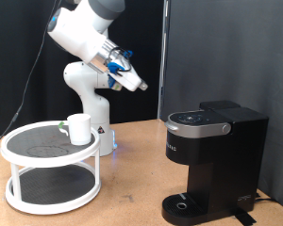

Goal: Make a cup of coffee with the keurig machine

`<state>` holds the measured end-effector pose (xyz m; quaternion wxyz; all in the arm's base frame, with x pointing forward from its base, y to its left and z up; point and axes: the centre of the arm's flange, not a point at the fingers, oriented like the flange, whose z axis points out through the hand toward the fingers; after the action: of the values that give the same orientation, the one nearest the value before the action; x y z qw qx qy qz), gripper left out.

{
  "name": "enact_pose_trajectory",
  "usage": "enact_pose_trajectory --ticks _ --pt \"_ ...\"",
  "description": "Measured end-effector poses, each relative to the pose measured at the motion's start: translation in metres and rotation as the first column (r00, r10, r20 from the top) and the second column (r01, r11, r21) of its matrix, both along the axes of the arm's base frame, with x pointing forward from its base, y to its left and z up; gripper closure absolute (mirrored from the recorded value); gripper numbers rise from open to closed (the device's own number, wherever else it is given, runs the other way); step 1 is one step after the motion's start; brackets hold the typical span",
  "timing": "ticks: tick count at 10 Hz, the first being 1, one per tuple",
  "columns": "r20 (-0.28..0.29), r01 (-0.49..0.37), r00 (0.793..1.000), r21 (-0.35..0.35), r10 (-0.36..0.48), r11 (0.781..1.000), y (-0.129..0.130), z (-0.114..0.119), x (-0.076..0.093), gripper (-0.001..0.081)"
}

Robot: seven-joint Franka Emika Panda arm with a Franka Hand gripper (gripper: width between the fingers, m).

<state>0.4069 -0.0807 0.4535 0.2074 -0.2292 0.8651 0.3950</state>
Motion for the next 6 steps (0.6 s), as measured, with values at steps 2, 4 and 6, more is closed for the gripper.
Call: enact_pose_trajectory --ticks 2,4,6 --pt "0.022 0.005 1.0 0.002 -0.005 1.0 -0.004 0.001 -0.011 0.0806" --pt "0.021 -0.002 1.0 -0.01 0.003 1.0 -0.009 -0.001 -0.014 0.0806" --pt "0.004 -0.026 1.0 0.019 0.026 0.999 -0.029 0.0 -0.033 0.0806"
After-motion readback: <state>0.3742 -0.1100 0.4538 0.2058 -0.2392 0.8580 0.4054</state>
